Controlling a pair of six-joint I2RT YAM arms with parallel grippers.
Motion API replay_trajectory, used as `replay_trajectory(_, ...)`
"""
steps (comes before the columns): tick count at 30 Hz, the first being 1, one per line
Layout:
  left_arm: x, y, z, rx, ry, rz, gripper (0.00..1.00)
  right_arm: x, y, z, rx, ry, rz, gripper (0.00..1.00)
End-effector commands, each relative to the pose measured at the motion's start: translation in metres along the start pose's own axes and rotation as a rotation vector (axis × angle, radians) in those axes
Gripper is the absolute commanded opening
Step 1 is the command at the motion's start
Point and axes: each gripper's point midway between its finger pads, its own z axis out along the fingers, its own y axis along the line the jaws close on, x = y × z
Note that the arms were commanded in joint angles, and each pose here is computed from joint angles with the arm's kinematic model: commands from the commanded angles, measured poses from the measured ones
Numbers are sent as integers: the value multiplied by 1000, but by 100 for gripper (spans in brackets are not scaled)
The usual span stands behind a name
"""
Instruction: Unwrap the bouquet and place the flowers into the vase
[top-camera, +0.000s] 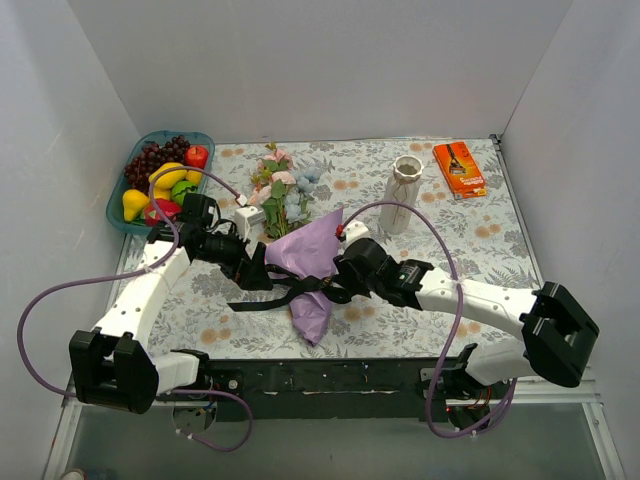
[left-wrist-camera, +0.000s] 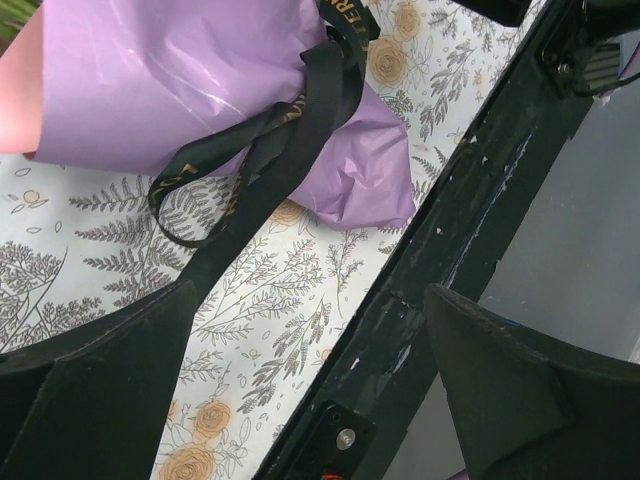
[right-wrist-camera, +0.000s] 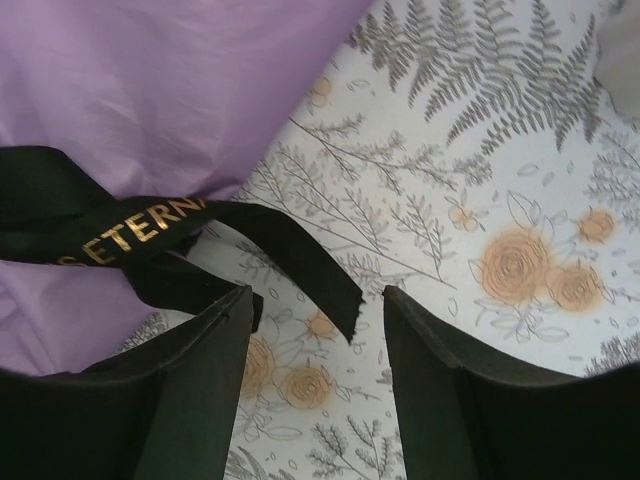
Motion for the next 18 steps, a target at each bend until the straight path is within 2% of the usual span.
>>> replay_trajectory(1, 1, -7, 5, 24, 21, 99, 98, -42, 36, 7, -162, -122, -79, 62)
replay_trajectory(18, 1, -19, -1, 43, 50, 132, 98, -54, 56, 40, -194, -121, -217, 58)
